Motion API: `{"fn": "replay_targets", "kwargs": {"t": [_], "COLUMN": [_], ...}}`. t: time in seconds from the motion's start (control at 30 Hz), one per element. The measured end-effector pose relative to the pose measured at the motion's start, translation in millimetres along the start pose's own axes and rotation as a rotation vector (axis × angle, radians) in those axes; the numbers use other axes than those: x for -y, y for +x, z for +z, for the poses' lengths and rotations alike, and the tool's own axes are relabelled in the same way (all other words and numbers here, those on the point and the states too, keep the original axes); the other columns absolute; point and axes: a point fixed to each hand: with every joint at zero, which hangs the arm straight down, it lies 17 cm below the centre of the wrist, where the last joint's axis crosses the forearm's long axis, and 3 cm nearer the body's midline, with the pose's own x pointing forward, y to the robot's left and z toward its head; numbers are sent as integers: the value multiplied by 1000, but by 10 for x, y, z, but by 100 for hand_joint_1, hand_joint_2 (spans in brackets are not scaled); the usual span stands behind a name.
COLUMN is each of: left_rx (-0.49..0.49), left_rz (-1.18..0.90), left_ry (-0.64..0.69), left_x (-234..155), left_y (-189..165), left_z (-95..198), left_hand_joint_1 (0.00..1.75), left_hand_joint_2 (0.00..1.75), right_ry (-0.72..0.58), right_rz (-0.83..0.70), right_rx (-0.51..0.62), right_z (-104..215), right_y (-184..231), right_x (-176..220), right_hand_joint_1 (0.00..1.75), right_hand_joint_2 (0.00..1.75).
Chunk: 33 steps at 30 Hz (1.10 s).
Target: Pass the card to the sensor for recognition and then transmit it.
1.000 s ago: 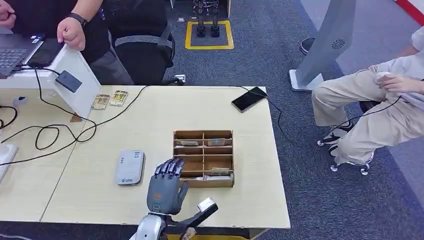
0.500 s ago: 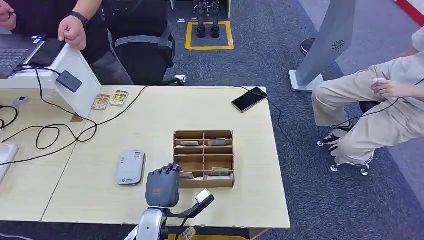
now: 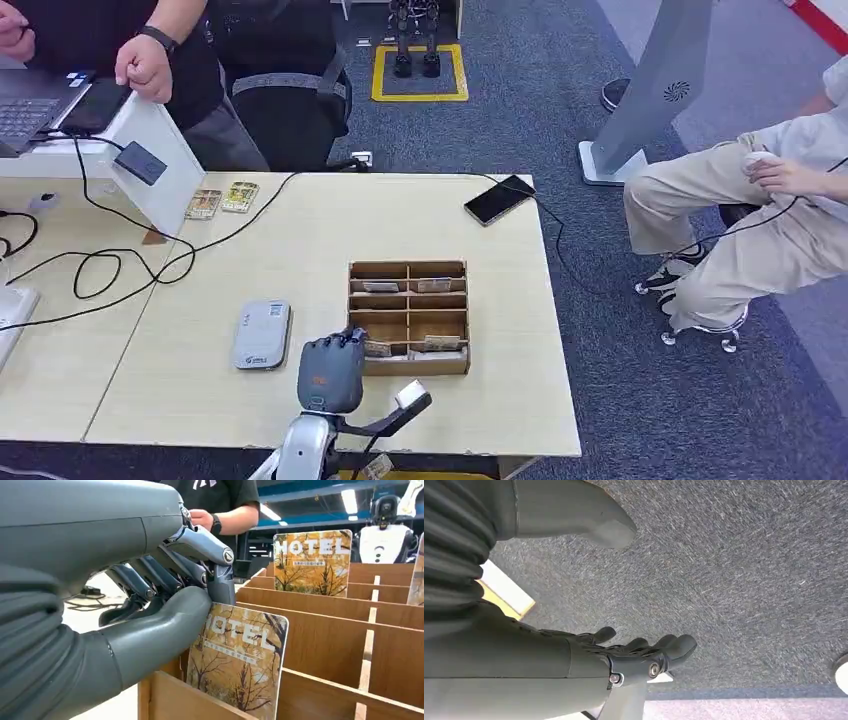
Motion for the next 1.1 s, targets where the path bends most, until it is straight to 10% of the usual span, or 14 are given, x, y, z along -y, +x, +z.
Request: {"fn": "replay_targets", "kwargs": {"t": [0.4,0.6,1.1], "left_rx": [4,190,33], "left_rz": [42,231,265], "left_ry": [48,251,406], "left_x": [-120,-901,-1386], "left_y": [67,358,-367], "left_z": [87,23,46], "left_hand_joint_1": [175,175,175], "left_hand_joint_2": [175,175,175], "right_ry": [5,-1,-7], "right_rz": [2,7,8], "right_rx": [-3,-15,-13], "right_z": [8,-3,-12], "right_y": [-5,-35,-26], "right_x": [-16,10,28], "right_hand_joint_1": [0,0,0], "right_hand_joint_2": [175,175,175]}}
